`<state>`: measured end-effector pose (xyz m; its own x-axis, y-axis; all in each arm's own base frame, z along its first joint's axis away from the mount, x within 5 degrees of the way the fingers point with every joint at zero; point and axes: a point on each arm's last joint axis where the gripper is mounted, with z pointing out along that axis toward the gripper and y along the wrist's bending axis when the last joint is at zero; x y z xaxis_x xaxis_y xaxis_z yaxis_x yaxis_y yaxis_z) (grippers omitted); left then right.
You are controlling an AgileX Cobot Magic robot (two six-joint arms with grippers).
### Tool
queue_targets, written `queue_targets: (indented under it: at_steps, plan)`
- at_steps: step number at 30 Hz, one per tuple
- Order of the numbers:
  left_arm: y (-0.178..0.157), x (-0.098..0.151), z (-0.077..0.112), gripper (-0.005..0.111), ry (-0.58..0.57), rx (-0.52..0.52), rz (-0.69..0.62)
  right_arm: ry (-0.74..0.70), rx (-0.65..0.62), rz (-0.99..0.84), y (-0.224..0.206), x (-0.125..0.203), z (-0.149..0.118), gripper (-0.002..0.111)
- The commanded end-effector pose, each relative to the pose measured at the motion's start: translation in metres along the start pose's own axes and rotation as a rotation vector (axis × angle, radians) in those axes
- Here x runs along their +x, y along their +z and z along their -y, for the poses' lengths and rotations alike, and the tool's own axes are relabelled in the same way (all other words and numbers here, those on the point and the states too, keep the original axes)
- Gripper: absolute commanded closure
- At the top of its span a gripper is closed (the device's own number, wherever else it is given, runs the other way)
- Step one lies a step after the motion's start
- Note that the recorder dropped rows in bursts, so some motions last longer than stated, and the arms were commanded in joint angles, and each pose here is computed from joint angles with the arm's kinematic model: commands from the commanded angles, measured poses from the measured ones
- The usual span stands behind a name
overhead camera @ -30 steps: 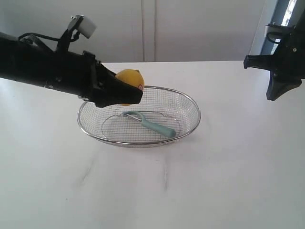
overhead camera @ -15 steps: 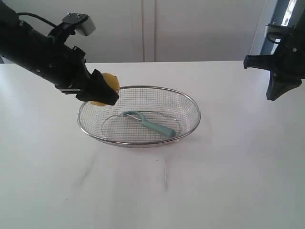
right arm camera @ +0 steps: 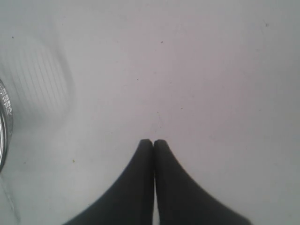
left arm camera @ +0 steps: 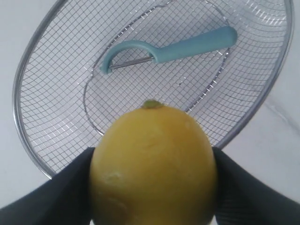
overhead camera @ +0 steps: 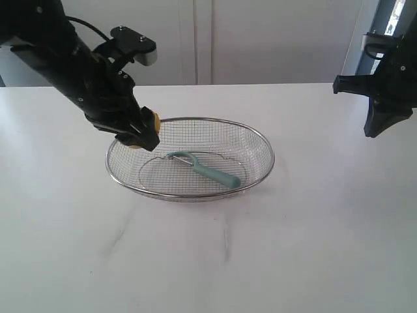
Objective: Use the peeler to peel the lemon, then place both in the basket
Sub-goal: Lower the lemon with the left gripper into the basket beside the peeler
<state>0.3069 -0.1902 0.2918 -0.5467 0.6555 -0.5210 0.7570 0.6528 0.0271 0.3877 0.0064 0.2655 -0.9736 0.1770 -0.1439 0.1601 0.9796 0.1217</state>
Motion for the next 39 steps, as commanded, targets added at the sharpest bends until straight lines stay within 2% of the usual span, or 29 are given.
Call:
queue_targets:
  at_steps: [1, 8, 18, 31, 39]
  plan:
    - [0.005, -0.009, -0.004, 0.107, -0.020, -0.013, -0.043, 0.000, 0.006, 0.011, -0.005, 0.001, 0.002, 0.108]
    - [0.031, -0.018, -0.010, 0.107, -0.027, 0.000, -0.079, 0.000, 0.004, 0.025, -0.005, 0.000, 0.002, 0.108]
    - [0.075, -0.011, -0.015, 0.107, -0.040, 0.011, -0.135, 0.000, -0.004, 0.088, -0.005, -0.006, 0.001, 0.108]
    - [0.108, -0.010, -0.022, 0.107, -0.042, -0.020, -0.092, 0.000, -0.012, 0.142, -0.006, -0.011, 0.001, 0.108]
    - [0.119, -0.005, -0.026, 0.107, -0.007, -0.045, -0.119, 0.000, -0.012, 0.142, -0.006, -0.011, 0.001, 0.108]
